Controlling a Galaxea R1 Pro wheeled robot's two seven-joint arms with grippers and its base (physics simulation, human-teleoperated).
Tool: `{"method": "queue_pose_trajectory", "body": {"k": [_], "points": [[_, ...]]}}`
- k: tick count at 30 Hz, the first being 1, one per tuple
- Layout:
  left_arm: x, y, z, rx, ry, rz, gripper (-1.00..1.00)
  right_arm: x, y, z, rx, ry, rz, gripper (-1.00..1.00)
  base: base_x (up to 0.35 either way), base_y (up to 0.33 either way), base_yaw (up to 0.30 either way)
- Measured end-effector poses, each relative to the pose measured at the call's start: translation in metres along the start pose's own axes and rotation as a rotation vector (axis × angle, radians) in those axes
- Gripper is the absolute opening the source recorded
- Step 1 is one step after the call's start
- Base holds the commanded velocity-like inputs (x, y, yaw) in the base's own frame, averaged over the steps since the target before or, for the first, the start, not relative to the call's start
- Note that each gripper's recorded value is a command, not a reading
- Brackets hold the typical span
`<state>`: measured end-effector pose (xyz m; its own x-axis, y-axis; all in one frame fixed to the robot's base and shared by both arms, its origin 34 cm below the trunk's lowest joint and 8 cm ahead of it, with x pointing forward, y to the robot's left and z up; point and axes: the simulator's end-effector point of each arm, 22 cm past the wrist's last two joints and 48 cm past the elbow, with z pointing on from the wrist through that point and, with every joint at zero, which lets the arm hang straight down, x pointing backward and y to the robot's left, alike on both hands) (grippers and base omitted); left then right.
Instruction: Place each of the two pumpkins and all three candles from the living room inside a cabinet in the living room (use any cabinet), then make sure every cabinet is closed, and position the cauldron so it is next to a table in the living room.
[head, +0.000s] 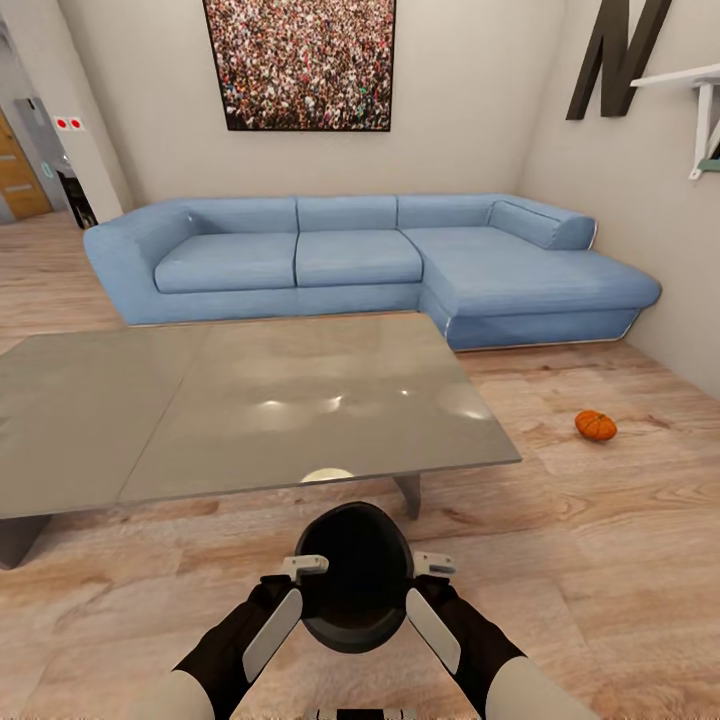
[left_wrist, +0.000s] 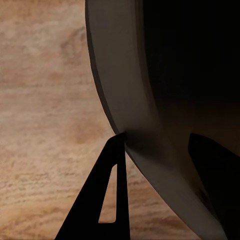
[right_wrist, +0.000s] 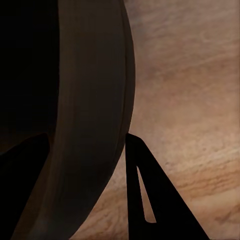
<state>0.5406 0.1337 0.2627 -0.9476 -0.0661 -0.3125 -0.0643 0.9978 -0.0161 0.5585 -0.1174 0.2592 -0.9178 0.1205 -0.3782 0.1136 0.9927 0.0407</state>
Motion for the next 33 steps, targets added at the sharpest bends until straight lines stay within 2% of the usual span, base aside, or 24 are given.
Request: {"method": "queue_pose_trajectory", "body": {"k": [3, 4, 5, 6, 7, 22, 26, 33], "points": [[0.002, 0.0, 0.001, 0.001, 0.007, -0.003, -1.0, 0.002, 0.0, 0.0, 0.005, 0.007, 0.005, -1.0, 0.0, 0.0, 0.0], [0.001, 0.0, 0.0, 0.0, 0.004, -0.003, -1.0, 0.001, 0.0, 0.0, 0.002, 0.004, 0.003, 1.0, 0.0, 0.0, 0.0], [0.001, 0.002, 0.001, 0.001, 0.004, -0.001, 1.0, 0.002, 0.008, 0.0, -0.032, 0.006, 0.019, 1.0, 0.0, 0.0, 0.0], [-0.004, -0.009, -0.002, 0.042, -0.007, -0.025, 1.0, 0.002, 0.009, 0.0, -0.035, 0.006, 0.023, 1.0, 0.0, 0.0, 0.0], [-0.004, -0.01, -0.002, 0.044, -0.008, -0.027, 1.0, 0.002, 0.009, 0.0, -0.035, 0.006, 0.023, 1.0, 0.0, 0.0, 0.0], [-0.004, -0.01, -0.002, 0.045, -0.007, -0.028, 1.0, 0.003, 0.009, 0.0, -0.036, 0.006, 0.024, 1.0, 0.0, 0.0, 0.0], [-0.01, -0.011, -0.008, 0.047, -0.021, -0.03, 1.0, -0.004, 0.01, -0.006, -0.038, -0.01, 0.023, 1.0, 0.0, 0.0, 0.0], [-0.014, -0.015, -0.021, 0.073, -0.001, -0.066, 1.0, -0.014, 0.01, -0.019, -0.038, -0.011, 0.021, 1.0, 0.0, 0.0, 0.0]]}}
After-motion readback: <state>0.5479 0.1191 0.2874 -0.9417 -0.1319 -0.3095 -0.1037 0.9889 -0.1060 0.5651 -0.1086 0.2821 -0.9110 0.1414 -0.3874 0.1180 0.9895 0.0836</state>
